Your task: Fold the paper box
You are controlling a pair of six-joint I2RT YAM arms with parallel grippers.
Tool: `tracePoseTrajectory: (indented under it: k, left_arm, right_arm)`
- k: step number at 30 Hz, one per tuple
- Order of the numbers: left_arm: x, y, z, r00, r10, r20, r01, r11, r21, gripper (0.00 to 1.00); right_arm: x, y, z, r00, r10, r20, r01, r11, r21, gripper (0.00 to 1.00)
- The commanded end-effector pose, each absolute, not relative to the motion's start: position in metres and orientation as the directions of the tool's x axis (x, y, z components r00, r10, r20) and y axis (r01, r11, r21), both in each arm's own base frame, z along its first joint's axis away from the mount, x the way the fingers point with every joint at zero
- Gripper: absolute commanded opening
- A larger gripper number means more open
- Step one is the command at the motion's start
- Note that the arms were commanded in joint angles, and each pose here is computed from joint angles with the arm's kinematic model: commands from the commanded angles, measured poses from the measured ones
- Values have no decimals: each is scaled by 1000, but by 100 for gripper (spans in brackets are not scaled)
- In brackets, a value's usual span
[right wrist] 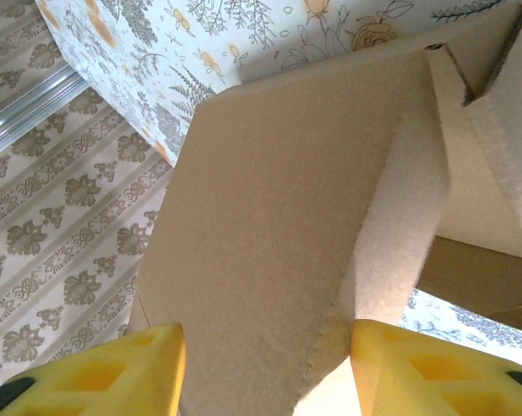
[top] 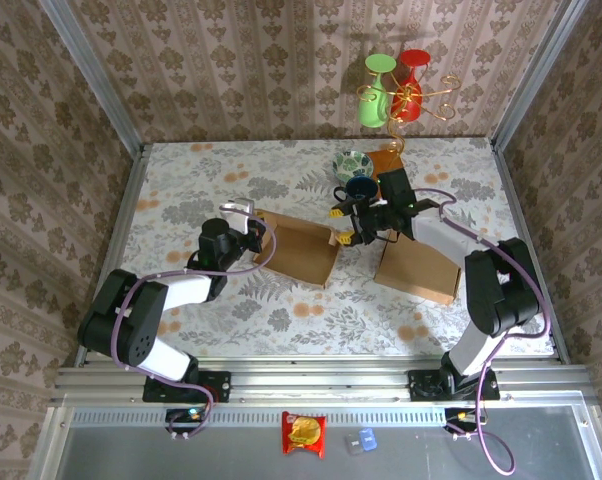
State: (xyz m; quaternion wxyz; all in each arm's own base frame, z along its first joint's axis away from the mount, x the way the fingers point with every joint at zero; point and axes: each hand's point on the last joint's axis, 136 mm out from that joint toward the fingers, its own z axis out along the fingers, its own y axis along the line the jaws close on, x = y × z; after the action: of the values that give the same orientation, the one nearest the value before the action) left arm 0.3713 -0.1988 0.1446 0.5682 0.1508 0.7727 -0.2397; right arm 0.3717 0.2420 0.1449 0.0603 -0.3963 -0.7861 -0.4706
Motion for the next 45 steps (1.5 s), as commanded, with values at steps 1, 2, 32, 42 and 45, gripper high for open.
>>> tracePoseTrajectory:
  k: [1,2,32,42,45]
  left_arm:
    - [371,-210,163,-279,-57,-959,548,810,-208,0]
    - [371,-210,162,-282,-60,-957,547,810,-212,0]
    - [264,-159,102,-764,-284,-580,119,820,-559,44]
    - [217,-135,110,-813,-342,-471,5,806,-592,47]
    - [220,-111,146,-756,-354,-550,-24,855,-518,51]
  right_arm:
    - [378,256,147,-678,545,492,683,221,696,51]
    - [378,258,147,-680,545,491,682,223,696,49]
    - [335,248,98,-826,524,205,529,598,602,32]
    - [336,249,97,-845,504,177,504,640,580,32]
    - [335,247,98,-853,496,165,492,656,573,33]
